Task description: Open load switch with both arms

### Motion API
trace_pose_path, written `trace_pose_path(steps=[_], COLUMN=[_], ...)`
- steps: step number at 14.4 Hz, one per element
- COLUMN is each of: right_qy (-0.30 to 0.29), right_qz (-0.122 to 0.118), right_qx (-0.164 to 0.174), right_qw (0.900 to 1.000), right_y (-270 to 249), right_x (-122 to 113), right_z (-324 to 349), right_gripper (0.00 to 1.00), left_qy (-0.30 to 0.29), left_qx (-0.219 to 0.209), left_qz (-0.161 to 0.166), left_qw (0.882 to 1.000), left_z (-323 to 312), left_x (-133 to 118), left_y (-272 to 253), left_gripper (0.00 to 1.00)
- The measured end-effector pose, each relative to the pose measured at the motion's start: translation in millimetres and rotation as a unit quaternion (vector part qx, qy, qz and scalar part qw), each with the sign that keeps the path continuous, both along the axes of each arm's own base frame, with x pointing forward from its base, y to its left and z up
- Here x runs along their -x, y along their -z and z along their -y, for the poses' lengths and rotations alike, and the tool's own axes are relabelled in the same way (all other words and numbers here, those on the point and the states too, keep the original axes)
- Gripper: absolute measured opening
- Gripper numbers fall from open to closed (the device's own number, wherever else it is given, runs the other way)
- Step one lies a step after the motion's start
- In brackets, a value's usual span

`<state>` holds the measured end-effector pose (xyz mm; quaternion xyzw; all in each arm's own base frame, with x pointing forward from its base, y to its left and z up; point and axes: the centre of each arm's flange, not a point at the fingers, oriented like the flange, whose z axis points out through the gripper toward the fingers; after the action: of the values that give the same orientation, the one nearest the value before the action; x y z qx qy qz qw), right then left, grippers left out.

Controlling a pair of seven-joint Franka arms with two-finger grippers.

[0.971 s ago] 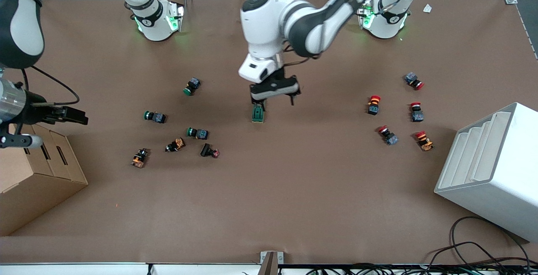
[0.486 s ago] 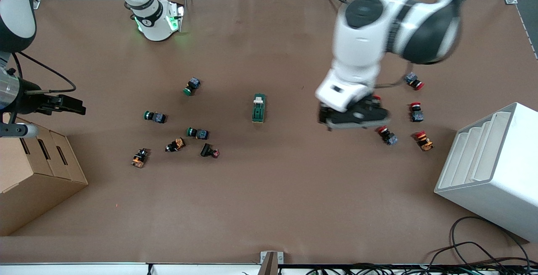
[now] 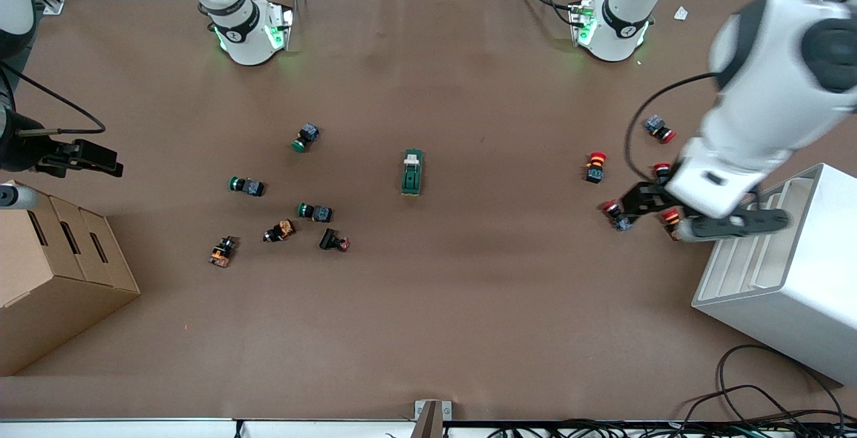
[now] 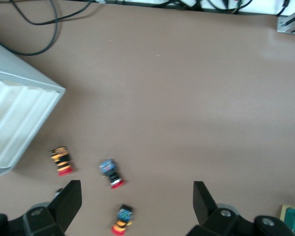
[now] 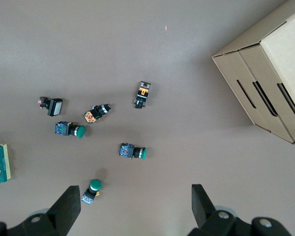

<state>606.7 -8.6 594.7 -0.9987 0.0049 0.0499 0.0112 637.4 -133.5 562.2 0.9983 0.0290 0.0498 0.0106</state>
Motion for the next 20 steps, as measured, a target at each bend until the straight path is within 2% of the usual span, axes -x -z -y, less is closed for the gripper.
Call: trace_pose_path(steps=[3,8,11,15,20], right_qy=[0.0,-0.001,0.001,0.0,-0.005], right_qz=[0.004,-0.026,-0.023,-0.016,-0.014], right_qx=[-0.003,-0.013,-0.013,-0.013,-0.012], right_qw=[1.0,1.0,1.0,1.0,1.0], right_y=[-4.7,-3.9,-10.1,-25.3,-34.8], right_x=[0.1,7.8,9.8,20.4,37.8], right_z=[-0.4,-2.7,-0.8,-1.9,-8.1], right_gripper=[1.0,1.0,1.0,1.0,1.0], left_qy=[0.018,0.048,0.081,0.08,0.086], left_qx=[-0.003,-0.019,-0.035,-0.012,-0.012], left_qz=[-0.012,-0.019,-0.036,-0.054,-0.051], left_qw=[1.0,0.998,0.995,0.995,0.995], left_z=[-49.8,-53.1,-67.4,-86.2,-78.7], left_x=[8.4,33.8,52.7,87.4,109.2], left_y=[-25.7,-57.7,-71.2,-71.5,-79.1], left_gripper=[1.0,1.0,1.0,1.0,1.0])
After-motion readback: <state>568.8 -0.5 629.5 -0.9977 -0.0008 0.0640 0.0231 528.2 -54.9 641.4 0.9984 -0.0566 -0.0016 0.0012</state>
